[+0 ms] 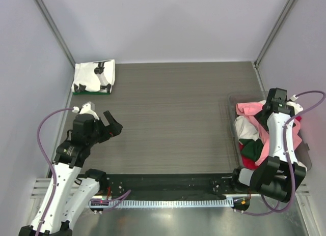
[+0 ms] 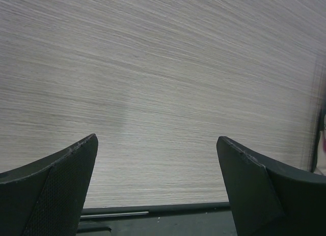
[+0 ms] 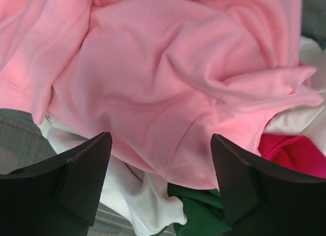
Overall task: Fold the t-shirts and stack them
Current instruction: Grab the tshirt from the pile
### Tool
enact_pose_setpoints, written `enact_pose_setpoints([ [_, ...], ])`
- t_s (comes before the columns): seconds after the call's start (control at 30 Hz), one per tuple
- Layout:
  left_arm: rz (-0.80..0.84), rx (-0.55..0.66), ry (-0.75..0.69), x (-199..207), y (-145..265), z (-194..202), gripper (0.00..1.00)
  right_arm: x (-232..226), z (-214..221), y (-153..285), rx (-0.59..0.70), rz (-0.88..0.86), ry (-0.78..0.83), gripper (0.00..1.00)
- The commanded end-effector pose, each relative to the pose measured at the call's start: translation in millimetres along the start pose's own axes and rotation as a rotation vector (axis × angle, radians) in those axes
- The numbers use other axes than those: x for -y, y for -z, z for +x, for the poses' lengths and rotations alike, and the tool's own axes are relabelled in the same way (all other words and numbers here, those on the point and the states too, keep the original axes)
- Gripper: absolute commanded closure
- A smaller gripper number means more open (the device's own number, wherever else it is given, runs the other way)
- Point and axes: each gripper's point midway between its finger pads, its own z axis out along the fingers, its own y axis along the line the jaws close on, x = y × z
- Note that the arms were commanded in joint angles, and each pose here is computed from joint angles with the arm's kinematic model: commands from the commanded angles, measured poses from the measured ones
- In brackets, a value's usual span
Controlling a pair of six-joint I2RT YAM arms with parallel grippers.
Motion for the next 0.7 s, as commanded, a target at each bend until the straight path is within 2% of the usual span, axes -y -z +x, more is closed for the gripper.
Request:
enact_pose_setpoints([
  [0.0, 0.018, 0.031, -0.017, 6, 4, -9, 0.00, -11, 10, -9, -0.029, -0.057, 0.005, 0.18],
  [0.1, 0.018, 0.033, -0.020, 6, 3, -9, 0.00, -9, 19, -17, -0.035, -0.053, 0.008, 0.35],
  [0.17, 0.017, 0.030, -0.022, 6, 2, -9, 0.00, -11, 21, -17, -0.041, -0.066, 0.013, 0.54],
  [0.2, 0.013, 0.025, -0.024, 6, 0, -9, 0.00, -13, 22, -17, -0.048, -0.076, 0.016, 0.73],
  [0.27, 0.008, 0.019, -0.025, 5, -1, -8, 0.00, -18, 22, -13, -0.056, -0.106, 0.016, 0.92],
  [0.3, 0.007, 0.016, -0.026, 5, -2, -8, 0.00, -21, 16, -8, -0.045, -0.127, 0.010, 0.99],
  [0.43, 0.011, 0.021, -0.027, 6, -2, -9, 0.00, -45, -14, 38, 0.068, -0.253, 0.009, 0.99],
  [0.47, 0.009, 0.022, -0.027, 6, -2, -9, 0.00, -61, -10, 58, 0.077, -0.309, 0.060, 0.99],
  [0.53, 0.010, 0.031, -0.027, 5, -1, -10, 0.00, -100, -23, 115, 0.119, -0.487, 0.088, 0.99],
  [0.57, 0.009, 0.032, -0.027, 5, -1, -10, 0.00, -136, 0, 150, 0.085, -0.629, 0.197, 0.99],
  [0.6, 0.009, 0.035, -0.027, 5, -1, -11, 0.00, -161, -10, 202, 0.111, -0.795, 0.211, 0.99],
  [0.63, 0.004, 0.041, -0.026, 4, -1, -12, 0.00, -183, 6, 247, 0.040, -0.975, 0.278, 0.99],
  [0.67, 0.002, 0.040, -0.026, 4, -1, -12, 0.00, -193, 11, 287, 0.035, -1.086, 0.312, 0.99],
])
